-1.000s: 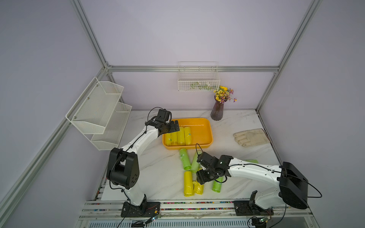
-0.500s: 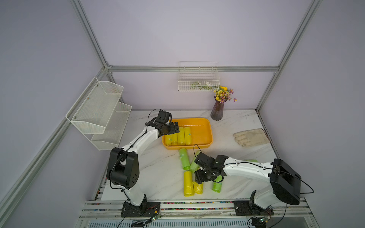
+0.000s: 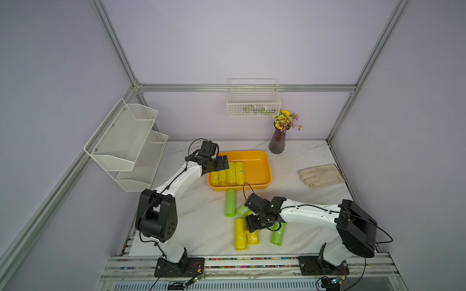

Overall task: Put the roll of trash bags into the storage box
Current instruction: Pick up the roll of trash bags from the center of the board.

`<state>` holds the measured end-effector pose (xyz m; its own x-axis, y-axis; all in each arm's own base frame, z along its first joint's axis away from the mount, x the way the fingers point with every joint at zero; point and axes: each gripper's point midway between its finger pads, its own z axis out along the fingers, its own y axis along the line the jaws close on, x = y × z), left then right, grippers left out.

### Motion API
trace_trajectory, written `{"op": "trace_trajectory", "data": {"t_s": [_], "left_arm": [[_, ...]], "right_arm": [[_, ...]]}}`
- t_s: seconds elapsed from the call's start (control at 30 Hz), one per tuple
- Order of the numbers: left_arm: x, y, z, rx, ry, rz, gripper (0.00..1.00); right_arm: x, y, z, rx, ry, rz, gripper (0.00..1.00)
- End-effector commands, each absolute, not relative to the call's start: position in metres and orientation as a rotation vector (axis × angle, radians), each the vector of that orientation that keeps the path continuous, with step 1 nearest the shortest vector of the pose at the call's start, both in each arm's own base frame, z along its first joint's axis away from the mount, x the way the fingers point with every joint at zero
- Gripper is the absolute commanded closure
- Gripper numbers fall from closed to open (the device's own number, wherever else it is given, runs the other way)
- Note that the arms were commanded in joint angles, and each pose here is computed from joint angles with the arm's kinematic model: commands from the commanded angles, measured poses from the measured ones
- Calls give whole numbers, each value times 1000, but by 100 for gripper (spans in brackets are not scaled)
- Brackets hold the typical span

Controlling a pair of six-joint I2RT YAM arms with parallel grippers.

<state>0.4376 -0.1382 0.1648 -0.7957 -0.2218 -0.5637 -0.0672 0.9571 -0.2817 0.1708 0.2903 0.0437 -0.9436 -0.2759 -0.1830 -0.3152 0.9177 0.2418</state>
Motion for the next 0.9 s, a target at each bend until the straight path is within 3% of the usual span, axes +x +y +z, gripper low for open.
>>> {"op": "trace_trajectory", "data": {"t_s": [0.0,0.2,0.43,0.87], "left_arm": [[436,-135,180,-182,2442,-338,0],[435,-133,182,-179,2441,-330,0],[436,-134,182,-180,2440,-330,0],[435,-132,184,-178,2438,-323,0]], "right_arm": [[174,291,33,-462,2932,366,27],[177,295,29,-465,2924,370,28],[179,288,39,-470,2892,350,49],[190,280,80,-438,2793,363,56]]}}
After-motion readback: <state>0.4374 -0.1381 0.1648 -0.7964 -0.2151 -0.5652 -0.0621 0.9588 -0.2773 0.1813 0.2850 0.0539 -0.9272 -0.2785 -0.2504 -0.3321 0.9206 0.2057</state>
